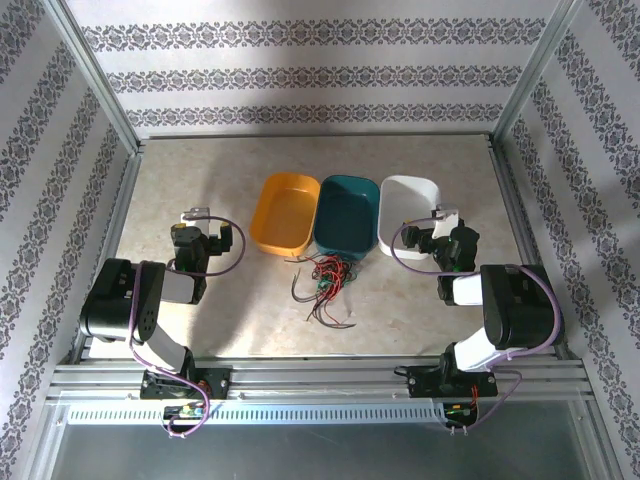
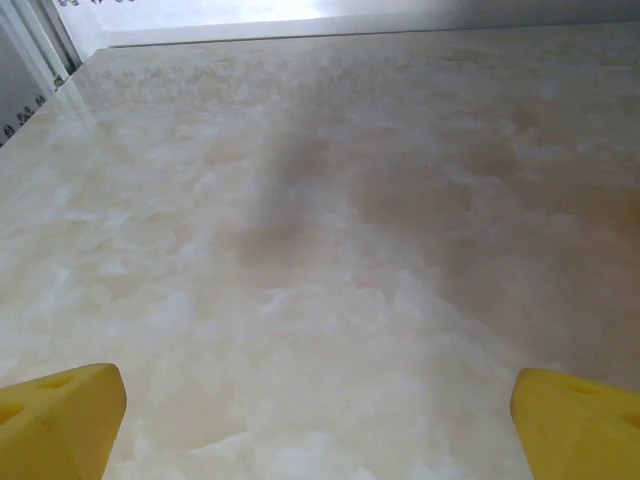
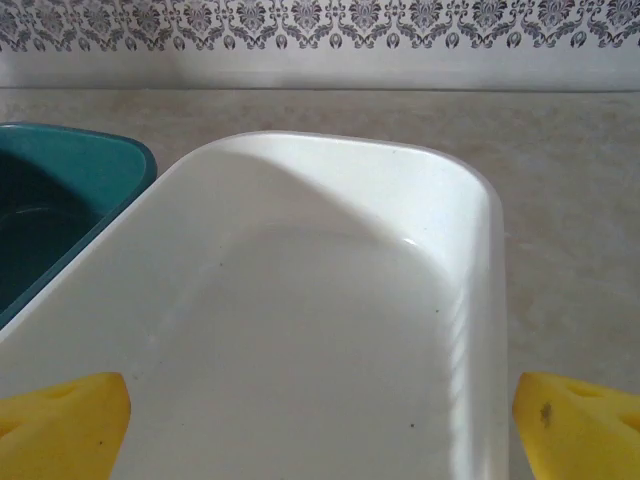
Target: Untangle the cables
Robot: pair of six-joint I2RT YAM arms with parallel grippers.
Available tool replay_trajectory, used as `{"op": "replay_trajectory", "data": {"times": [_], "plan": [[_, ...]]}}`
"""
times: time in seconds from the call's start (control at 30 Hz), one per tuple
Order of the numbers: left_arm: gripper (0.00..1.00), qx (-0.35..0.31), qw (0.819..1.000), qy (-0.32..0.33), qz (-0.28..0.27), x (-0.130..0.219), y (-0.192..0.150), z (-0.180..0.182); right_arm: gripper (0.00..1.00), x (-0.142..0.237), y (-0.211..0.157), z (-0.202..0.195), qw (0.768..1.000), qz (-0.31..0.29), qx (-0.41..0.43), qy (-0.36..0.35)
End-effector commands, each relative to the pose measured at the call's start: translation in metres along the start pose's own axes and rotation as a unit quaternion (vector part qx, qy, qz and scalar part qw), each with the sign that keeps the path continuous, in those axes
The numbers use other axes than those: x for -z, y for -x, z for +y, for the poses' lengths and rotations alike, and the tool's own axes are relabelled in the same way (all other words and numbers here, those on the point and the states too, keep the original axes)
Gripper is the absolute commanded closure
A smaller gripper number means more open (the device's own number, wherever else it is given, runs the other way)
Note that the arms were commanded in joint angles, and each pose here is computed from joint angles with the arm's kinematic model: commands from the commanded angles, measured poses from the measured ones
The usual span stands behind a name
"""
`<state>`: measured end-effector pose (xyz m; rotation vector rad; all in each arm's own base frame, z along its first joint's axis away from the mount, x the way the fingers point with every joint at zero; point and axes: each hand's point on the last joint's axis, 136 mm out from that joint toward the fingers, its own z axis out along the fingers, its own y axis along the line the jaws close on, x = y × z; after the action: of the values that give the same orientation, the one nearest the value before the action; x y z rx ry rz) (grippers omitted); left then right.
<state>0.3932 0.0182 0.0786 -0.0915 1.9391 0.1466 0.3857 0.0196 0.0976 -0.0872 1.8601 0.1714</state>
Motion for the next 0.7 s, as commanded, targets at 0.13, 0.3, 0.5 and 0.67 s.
{"op": "replay_trajectory", "data": {"times": [0.13,0.3,0.5,0.67], "plan": [[0.01,0.012,1.000,0.000,-0.020,-0.0017,0.0114,0.0040,0.02,-0.0029,0.0061,-0.0019,1.000,-0.006,-0.007,-0.003],[0.01,0.012,1.000,0.001,-0.021,-0.0017,0.0119,0.0041,0.02,-0.0029,0.0061,-0.0019,1.000,-0.006,-0.007,-0.003],[0.01,0.011,1.000,0.000,-0.020,-0.0014,0.0115,0.0038,0.02,-0.0029,0.0060,-0.0019,1.000,-0.006,-0.007,-0.003],[0.01,0.011,1.000,0.001,-0.022,-0.0014,0.0120,0.0037,0.02,-0.0029,0.0061,-0.0019,1.000,-0.006,-0.007,-0.003]]}}
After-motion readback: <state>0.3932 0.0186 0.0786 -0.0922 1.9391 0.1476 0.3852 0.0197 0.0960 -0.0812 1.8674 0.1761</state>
